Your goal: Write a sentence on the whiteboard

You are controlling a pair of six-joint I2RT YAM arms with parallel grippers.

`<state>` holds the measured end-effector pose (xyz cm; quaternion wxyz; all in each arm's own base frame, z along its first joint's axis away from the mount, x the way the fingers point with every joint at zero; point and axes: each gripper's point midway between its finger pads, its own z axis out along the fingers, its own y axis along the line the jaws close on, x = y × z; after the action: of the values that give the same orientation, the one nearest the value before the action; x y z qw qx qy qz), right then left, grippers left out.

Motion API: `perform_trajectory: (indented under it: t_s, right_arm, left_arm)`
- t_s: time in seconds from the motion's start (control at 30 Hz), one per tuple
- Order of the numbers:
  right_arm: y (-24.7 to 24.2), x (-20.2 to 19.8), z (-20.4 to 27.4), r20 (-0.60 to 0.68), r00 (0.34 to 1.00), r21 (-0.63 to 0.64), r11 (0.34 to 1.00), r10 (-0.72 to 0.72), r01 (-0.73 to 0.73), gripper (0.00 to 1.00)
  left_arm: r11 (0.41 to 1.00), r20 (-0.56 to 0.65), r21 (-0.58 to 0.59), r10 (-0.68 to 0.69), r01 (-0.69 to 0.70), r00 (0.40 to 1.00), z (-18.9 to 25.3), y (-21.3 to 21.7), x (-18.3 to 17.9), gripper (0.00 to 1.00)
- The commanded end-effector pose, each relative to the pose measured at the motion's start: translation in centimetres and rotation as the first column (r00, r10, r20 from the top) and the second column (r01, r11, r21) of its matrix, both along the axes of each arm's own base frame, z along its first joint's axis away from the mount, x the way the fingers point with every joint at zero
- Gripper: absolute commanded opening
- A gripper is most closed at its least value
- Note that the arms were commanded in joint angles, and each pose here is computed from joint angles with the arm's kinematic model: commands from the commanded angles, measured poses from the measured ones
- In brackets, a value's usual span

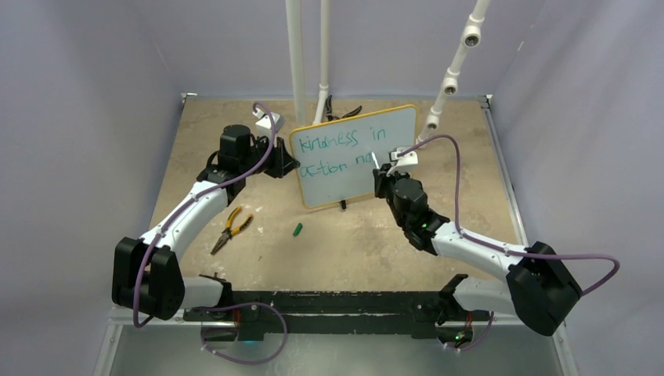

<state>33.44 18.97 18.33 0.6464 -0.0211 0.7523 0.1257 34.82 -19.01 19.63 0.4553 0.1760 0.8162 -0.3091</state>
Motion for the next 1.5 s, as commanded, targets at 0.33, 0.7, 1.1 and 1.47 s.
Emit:
perform_trajectory:
  t_s: [0.33,0.7,1.1,1.47]
  right_arm:
    - [-0.9,-0.5,-2.7,-0.088,0.995,0.015,0.998,-0.055,0.056,0.0]
    - [-1.0,0.2,-1.4,-0.053,0.996,-0.009,0.998,-0.068,0.068,0.0]
    - [-0.9,1.4,1.2,0.01,0.996,-0.017,0.995,-0.093,0.093,0.0]
    - [-1.2,0.0,-2.7,-0.096,0.991,0.007,0.996,-0.088,0.089,0.0]
  left_arm:
    - [0.997,0.035,0.021,0.068,-0.068,0.997,0.3,1.0,1.1,0.0]
    - [0.997,0.037,0.018,0.068,-0.068,0.997,0.4,1.0,1.1,0.0]
    - [0.997,0.042,0.019,0.068,-0.069,0.997,0.6,1.1,1.0,0.0]
    - [0.997,0.043,0.018,0.068,-0.069,0.997,0.7,1.1,1.0,0.0]
